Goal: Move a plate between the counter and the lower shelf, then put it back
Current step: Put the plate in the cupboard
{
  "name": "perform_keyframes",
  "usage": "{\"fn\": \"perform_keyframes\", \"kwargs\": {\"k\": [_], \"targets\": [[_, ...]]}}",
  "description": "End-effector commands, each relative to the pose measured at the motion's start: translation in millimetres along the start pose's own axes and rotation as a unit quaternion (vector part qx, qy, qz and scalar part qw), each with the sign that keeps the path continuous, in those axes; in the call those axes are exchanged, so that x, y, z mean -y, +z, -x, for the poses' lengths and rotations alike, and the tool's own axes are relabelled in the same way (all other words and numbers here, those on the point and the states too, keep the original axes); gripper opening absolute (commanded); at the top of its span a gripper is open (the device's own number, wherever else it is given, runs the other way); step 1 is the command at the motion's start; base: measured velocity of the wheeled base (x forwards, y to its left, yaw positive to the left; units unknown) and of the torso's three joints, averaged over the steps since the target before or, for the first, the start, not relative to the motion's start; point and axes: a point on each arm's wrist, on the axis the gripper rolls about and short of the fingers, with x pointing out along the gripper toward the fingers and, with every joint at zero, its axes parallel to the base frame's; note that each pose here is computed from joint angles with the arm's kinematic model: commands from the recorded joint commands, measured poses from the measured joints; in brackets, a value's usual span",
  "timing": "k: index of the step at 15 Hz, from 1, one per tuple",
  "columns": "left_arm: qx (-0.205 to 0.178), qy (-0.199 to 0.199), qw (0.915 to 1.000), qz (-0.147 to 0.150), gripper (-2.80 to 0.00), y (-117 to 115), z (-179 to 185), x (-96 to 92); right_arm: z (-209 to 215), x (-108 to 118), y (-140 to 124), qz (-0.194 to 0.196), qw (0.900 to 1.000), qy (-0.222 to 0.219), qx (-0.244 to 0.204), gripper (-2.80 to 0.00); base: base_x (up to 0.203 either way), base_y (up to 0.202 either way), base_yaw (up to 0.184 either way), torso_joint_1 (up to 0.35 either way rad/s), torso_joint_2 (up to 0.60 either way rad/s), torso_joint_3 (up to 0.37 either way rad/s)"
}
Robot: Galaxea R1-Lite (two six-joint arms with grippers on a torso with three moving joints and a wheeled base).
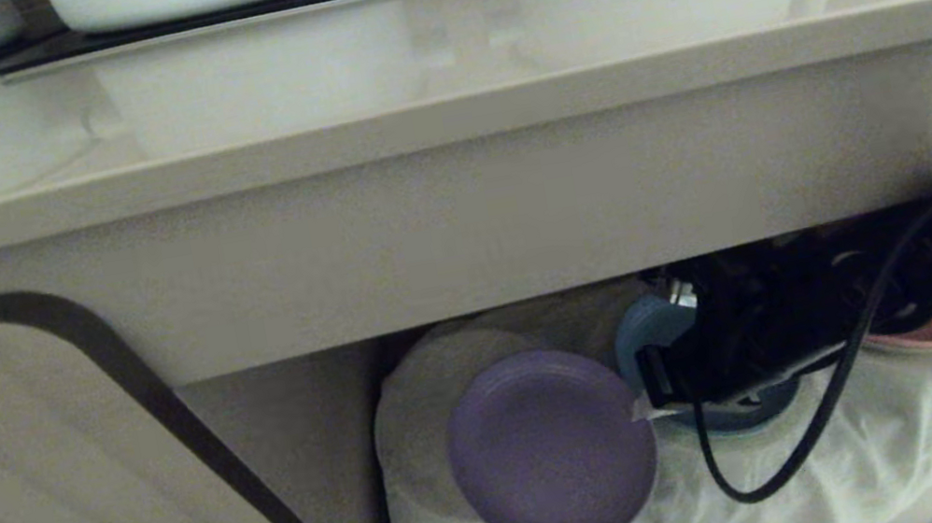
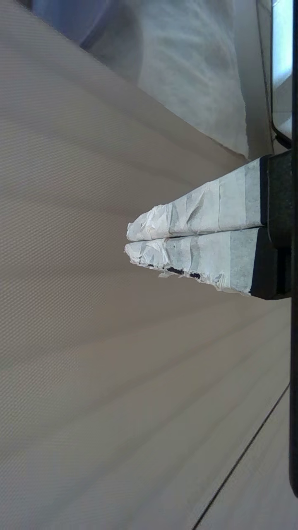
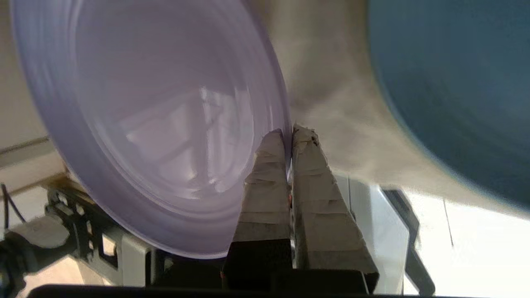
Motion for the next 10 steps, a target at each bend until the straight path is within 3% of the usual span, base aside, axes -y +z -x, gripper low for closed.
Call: {"fn": "perform_keyframes", "kwargs": {"k": [1,10], "targets": [[0.0,0.0,1.0,0.0,-2.8,0,0,0.0,-10,-1,2,0.0,1.0,-0.001,-0.008,-2.8,0.0,0.0,0.0,0.0,0.0,0.0],[0.0,0.0,1.0,0.0,-2.8,0,0,0.0,-31,1,10,0.002,1.0,-0.002,0.022,-2.8,0.0,0.0,0.0,0.0,0.0,0.0]]}}
